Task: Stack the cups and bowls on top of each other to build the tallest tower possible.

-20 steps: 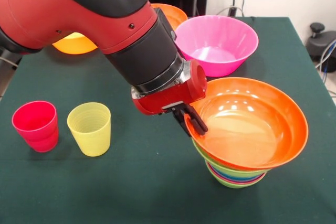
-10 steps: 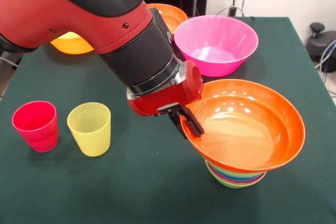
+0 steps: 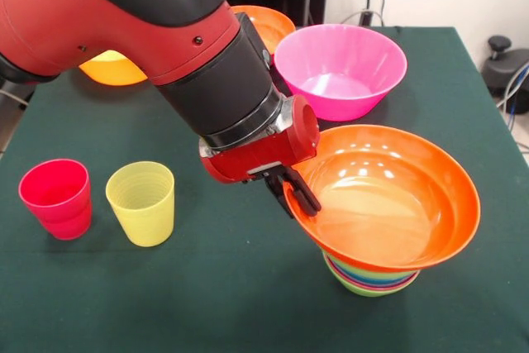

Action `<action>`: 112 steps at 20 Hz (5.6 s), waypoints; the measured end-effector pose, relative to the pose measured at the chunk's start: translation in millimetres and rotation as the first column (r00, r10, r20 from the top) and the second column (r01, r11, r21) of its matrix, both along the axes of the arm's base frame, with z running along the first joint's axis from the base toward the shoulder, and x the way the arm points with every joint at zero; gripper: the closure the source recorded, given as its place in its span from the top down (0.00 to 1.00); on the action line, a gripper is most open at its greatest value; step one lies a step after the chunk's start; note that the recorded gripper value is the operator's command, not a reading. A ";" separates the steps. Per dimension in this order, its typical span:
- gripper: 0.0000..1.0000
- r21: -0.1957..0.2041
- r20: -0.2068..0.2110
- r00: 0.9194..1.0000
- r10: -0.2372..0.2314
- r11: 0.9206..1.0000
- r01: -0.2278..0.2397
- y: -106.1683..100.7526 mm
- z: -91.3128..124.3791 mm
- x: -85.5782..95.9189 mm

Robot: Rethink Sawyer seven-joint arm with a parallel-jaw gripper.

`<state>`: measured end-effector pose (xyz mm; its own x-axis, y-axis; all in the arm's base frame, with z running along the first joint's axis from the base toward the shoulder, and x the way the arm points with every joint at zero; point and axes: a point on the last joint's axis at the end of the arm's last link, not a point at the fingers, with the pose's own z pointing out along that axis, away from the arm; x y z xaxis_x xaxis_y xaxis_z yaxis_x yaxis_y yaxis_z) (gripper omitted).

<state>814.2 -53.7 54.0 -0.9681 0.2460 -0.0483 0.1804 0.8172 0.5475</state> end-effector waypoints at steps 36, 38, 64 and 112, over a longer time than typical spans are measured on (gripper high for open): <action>0.00 -0.013 0.002 1.000 0.023 1.000 -0.023 2.1 13.6 -6.3; 0.00 -0.011 -0.002 1.000 0.028 1.000 -0.028 4.2 12.5 -8.4; 0.00 -0.001 -0.017 0.999 0.042 0.999 -0.042 12.3 6.6 -15.5; 0.00 -0.017 0.009 1.000 0.015 1.000 -0.015 -0.9 15.5 -2.2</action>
<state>812.0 -54.6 69.5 -0.9712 0.2302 -0.0615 0.1626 0.8289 0.5353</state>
